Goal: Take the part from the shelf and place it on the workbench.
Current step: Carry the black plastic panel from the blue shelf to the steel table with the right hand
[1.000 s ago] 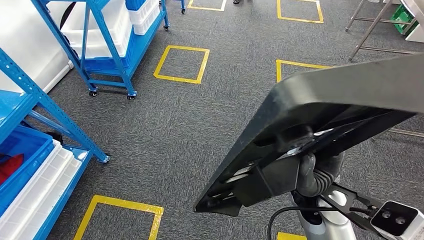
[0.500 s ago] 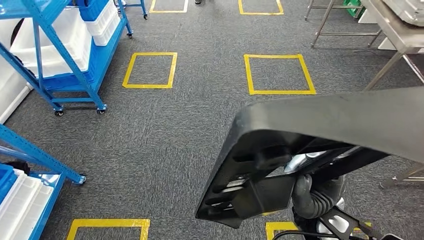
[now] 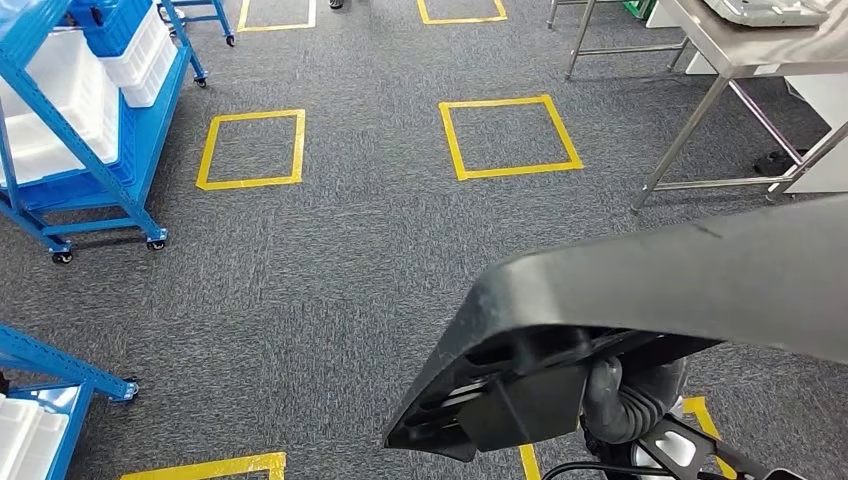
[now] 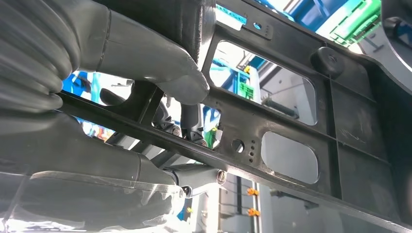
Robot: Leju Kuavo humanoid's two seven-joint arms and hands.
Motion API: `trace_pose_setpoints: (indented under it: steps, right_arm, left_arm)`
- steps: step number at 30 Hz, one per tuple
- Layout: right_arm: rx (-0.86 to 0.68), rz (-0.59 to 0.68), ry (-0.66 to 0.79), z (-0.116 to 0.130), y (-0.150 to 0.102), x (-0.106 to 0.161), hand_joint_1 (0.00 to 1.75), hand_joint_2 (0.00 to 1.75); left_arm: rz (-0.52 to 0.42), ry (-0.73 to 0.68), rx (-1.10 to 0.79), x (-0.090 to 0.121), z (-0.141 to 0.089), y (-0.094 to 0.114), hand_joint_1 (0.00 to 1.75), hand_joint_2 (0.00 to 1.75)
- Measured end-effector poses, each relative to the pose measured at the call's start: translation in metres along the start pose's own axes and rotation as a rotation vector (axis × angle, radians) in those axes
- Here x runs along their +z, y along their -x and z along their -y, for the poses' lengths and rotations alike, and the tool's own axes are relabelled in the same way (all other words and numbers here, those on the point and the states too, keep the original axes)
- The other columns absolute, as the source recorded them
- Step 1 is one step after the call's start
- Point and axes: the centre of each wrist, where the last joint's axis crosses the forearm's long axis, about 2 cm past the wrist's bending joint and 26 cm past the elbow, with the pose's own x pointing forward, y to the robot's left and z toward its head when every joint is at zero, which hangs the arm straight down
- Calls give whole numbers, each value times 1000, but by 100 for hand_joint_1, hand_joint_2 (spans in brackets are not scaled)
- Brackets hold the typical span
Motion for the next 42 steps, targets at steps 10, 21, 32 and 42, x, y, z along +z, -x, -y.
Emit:
trace_pose_setpoints:
  steps: [10, 21, 32, 42]
  right_arm:
    - [-3, 10, -1, 0, 2, -3, 175, 175]
    - [-18, 18, 7, 0, 3, -5, 175, 175]
    - [-23, 5, 33, 1, 6, -2, 175, 175]
    - [-33, -5, 38, -1, 3, 2, 175, 175]
  left_arm:
    - [-2, -1, 8, 1, 1, 2, 0, 175]
    - [1, 6, 11, 1, 4, 1, 0, 175]
    - [-38, -20, 11, 2, 0, 5, 0, 175]
    - [-22, -20, 5, 2, -4, 6, 0, 175]
